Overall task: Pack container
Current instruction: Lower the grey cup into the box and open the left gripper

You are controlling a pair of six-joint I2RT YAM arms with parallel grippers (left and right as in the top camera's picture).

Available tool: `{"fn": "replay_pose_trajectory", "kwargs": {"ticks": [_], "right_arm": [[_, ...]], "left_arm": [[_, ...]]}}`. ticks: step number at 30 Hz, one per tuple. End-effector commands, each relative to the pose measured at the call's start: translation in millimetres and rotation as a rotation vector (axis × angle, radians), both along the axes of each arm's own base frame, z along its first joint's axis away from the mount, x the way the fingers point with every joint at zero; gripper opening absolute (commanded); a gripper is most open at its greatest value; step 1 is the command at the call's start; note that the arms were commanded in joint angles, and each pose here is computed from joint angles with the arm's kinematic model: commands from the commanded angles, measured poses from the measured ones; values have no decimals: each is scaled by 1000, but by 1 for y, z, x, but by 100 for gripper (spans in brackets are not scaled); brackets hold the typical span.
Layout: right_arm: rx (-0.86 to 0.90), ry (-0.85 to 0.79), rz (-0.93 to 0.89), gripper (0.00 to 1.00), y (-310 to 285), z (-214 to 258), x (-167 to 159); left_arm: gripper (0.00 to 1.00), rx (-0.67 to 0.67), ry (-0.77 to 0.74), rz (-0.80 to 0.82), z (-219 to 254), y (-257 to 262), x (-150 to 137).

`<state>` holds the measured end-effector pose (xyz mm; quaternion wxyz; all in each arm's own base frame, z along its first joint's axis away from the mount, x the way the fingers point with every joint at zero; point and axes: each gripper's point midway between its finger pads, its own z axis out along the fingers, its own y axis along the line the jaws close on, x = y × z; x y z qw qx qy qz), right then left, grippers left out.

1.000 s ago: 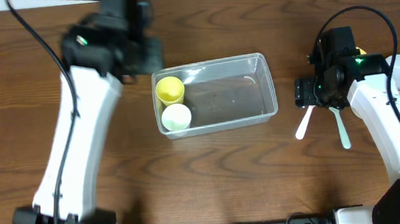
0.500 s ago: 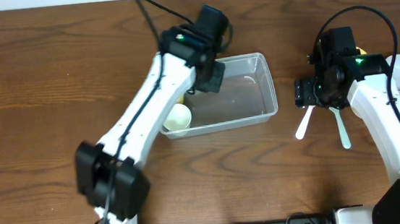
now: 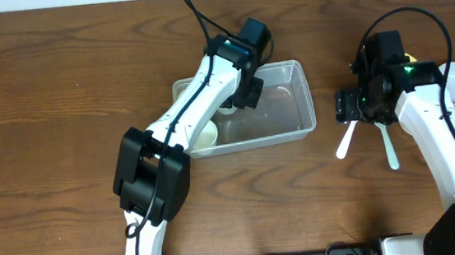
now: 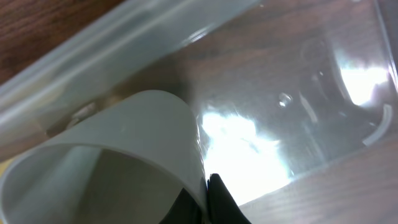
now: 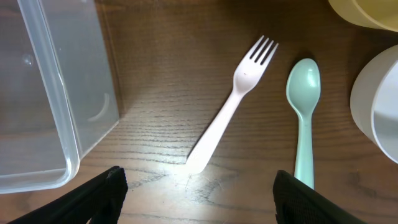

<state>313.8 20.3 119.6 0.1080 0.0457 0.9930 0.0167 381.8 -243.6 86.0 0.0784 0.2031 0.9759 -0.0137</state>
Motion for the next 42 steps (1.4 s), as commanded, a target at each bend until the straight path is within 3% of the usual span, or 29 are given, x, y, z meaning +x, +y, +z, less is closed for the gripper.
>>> {"fn": "replay_pose_trajectory", "kwargs": {"ticks": [1, 8, 14, 24, 27, 33, 42], "right_arm": [[-7, -10, -4, 77, -3, 4, 3], [-7, -7, -5, 77, -3, 4, 2], [-7, -5, -4, 77, -3, 4, 2], [-7, -5, -4, 77, -3, 4, 2], [-7, -6, -4, 77, -3, 4, 2], [-7, -6, -5, 77, -3, 4, 2], [-7, -7, -4, 77, -3, 4, 2]], "left_arm": [[7, 12, -8, 10, -3, 11, 9], [10, 8, -15, 30, -10, 16, 18], [27, 3, -23, 30, -10, 15, 21], [28, 1, -25, 30, -5, 15, 19], [30, -15, -51, 30, 12, 14, 21], [44, -91, -175, 31, 73, 12, 25], [43, -149, -272, 40, 157, 36, -12]]}}
